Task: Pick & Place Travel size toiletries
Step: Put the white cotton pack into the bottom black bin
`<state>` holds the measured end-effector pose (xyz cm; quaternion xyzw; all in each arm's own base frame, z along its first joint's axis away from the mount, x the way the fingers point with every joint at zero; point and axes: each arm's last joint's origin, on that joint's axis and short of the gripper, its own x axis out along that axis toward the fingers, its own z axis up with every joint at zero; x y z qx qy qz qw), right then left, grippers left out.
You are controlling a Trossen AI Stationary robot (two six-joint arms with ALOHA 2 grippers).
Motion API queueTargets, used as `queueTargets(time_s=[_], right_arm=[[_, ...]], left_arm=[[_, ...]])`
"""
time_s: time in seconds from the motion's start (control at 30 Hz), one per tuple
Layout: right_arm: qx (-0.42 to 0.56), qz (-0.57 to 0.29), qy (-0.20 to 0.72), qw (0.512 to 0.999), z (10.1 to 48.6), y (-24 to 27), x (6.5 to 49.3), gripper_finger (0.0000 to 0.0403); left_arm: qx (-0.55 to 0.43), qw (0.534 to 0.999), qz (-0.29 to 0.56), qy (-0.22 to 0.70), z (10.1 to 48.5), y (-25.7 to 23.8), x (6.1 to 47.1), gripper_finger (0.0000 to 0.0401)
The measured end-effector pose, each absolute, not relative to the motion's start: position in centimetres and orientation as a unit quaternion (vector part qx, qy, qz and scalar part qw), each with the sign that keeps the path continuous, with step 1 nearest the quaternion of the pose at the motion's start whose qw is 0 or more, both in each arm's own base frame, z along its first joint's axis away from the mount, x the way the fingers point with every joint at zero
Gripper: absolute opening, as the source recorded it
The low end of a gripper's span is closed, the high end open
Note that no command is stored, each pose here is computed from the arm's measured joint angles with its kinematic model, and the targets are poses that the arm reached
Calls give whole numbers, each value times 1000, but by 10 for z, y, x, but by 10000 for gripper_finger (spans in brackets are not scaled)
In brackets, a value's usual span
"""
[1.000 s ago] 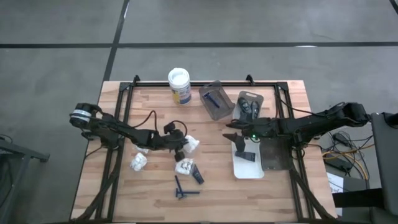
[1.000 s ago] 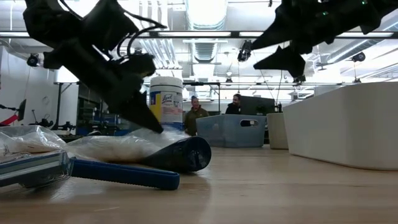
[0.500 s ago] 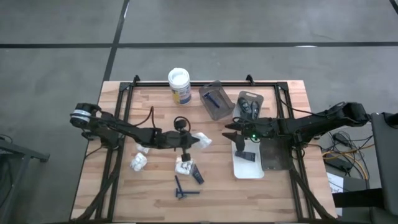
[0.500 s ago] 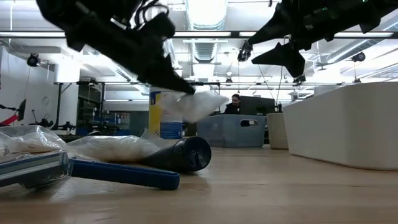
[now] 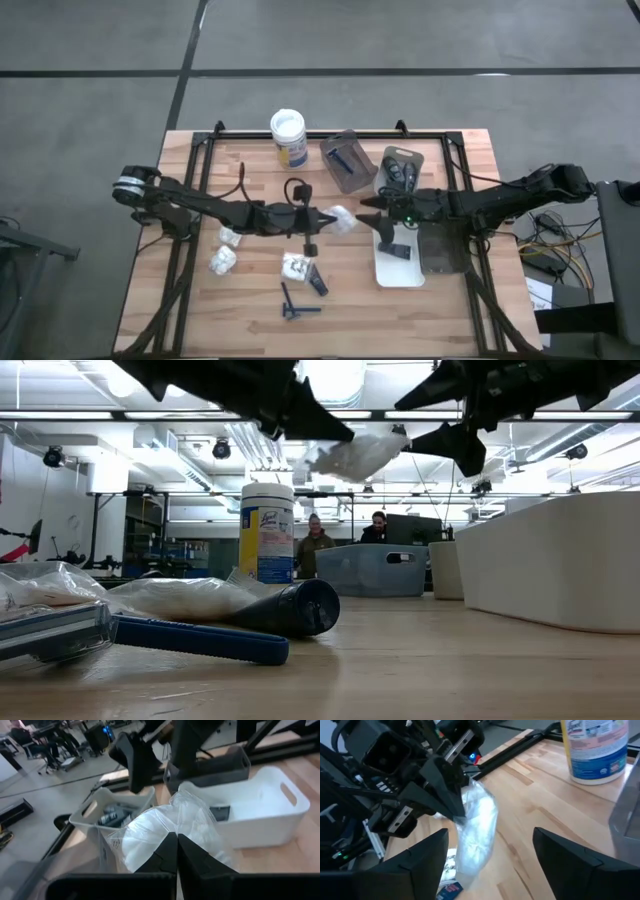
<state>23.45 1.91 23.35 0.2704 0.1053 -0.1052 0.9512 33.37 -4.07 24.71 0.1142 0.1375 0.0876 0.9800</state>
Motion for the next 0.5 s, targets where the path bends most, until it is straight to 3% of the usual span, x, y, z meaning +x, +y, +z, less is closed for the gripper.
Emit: queueTargets(time_s=[0.33,0.5], right_arm=[[273,-88,96,953,236,25,235,313],[273,-75,99,954,236,27,235,303]], left_arm=[[119,984,96,95,261,-41,337,2],[123,985,97,72,265,-41,338,3]])
